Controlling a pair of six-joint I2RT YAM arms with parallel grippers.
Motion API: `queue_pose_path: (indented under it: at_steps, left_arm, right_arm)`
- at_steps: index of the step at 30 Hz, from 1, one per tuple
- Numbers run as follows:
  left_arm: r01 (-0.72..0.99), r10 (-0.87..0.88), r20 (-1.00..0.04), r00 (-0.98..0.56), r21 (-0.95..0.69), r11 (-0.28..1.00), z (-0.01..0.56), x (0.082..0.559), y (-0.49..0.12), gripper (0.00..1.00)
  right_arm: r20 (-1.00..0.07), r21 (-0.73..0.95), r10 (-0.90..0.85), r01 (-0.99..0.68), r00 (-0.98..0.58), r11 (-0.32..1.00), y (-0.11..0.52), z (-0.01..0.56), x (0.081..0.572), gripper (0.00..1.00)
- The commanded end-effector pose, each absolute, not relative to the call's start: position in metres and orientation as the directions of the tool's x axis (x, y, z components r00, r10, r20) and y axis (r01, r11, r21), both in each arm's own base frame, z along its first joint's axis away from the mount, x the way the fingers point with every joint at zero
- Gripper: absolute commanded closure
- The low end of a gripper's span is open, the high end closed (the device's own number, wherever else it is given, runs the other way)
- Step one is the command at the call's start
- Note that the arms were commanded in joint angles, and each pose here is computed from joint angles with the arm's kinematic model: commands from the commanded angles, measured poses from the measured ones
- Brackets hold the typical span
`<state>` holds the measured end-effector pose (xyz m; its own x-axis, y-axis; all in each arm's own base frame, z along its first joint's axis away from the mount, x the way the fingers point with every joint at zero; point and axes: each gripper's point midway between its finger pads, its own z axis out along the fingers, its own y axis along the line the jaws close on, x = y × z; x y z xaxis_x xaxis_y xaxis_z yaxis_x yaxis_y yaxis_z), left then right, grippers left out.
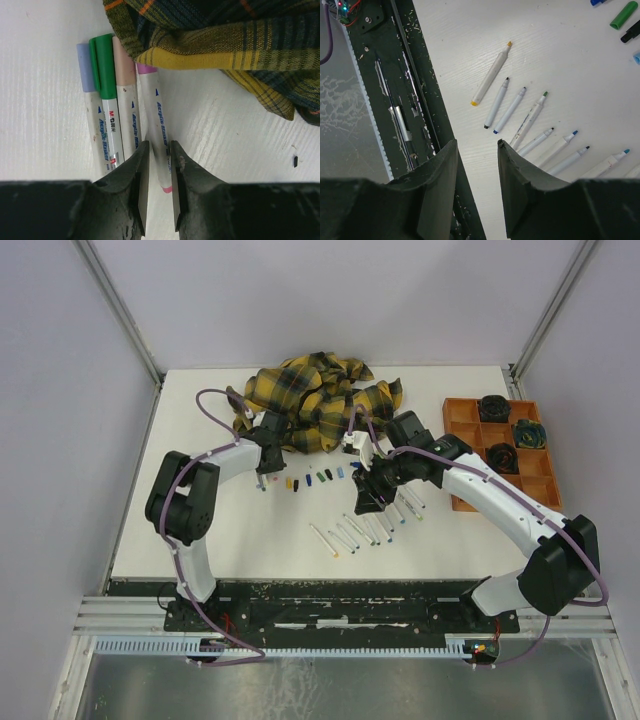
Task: Open the pen caps
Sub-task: Pick up the pen from the center of the board.
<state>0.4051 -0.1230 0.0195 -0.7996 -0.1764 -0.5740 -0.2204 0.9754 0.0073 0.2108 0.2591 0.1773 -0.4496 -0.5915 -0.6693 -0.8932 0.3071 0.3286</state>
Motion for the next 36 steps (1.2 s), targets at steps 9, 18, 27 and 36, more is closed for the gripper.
queue_pose_path:
  at_steps: [9, 18, 27, 36]
  left_arm:
    - [-0.245, -0.179, -0.578, -0.796, 0.038, 0.969, 0.017, 0.403, -0.113, 0.92]
    - [-0.219, -0.207, -0.639, -0.741, -0.061, 0.974, 0.056, 0.399, -0.119, 0.97]
    - [-0.001, -0.274, -0.737, -0.618, -0.348, 0.938, 0.126, 0.380, -0.157, 0.97]
    - [0.459, -0.438, -0.805, -0.401, -0.590, 0.664, 0.224, 0.310, -0.209, 0.97]
  right_arm:
    - [-0.719, 0.314, -0.558, -0.910, -0.415, 0.272, 0.264, 0.191, 0.212, 0.54]
    - [-0.715, 0.333, -0.555, -0.905, -0.425, 0.264, 0.266, 0.190, 0.210, 0.54]
    - [-0.734, 0.397, -0.515, -0.895, -0.444, 0.205, 0.274, 0.201, 0.200, 0.55]
    - [-0.772, 0.543, -0.312, -0.830, -0.553, 0.128, 0.283, 0.236, 0.199, 0.56]
